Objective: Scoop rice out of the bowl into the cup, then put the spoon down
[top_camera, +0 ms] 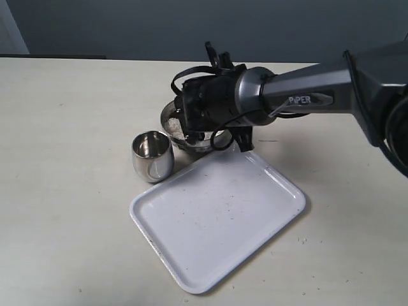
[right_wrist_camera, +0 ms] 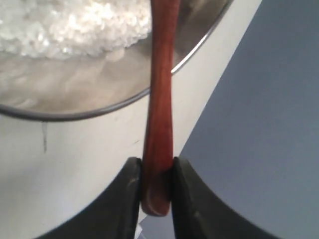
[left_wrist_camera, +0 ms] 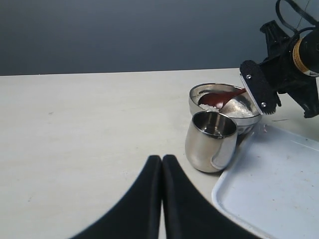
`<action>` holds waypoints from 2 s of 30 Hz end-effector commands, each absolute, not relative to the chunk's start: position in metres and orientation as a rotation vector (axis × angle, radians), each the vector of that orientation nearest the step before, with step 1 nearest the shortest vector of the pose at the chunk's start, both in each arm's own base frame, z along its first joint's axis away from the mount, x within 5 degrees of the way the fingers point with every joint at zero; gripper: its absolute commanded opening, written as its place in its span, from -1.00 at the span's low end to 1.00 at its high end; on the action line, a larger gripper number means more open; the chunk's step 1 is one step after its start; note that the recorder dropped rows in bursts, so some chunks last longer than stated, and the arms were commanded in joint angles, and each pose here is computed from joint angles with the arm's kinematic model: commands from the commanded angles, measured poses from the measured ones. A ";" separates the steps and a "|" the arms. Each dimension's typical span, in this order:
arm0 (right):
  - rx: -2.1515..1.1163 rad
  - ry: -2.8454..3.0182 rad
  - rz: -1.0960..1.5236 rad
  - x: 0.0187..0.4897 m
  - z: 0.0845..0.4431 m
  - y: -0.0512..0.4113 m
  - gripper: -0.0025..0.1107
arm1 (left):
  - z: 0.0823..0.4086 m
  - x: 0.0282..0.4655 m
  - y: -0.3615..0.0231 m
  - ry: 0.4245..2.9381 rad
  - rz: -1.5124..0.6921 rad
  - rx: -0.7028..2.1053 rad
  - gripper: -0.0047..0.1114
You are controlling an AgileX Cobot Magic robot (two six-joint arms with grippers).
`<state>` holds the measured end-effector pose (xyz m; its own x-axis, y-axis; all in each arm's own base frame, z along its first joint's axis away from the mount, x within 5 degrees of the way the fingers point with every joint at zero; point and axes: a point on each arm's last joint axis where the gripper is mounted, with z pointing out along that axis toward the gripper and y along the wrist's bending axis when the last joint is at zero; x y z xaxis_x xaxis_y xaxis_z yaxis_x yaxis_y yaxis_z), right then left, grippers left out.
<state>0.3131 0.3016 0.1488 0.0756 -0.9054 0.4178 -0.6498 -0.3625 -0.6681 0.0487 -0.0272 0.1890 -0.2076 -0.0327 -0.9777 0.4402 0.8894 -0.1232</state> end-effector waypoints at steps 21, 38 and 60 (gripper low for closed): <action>-1.816 2.240 -0.891 0.314 0.155 0.271 -0.97 | 0.192 0.048 -0.027 1.714 -0.453 0.307 -0.91; -1.804 2.363 -0.795 0.308 0.162 0.272 -0.97 | 0.192 0.048 -0.027 1.714 -0.453 0.307 -0.91; -1.882 2.153 -0.665 0.240 0.218 0.317 -0.97 | 0.192 0.048 -0.027 1.714 -0.453 0.307 -0.91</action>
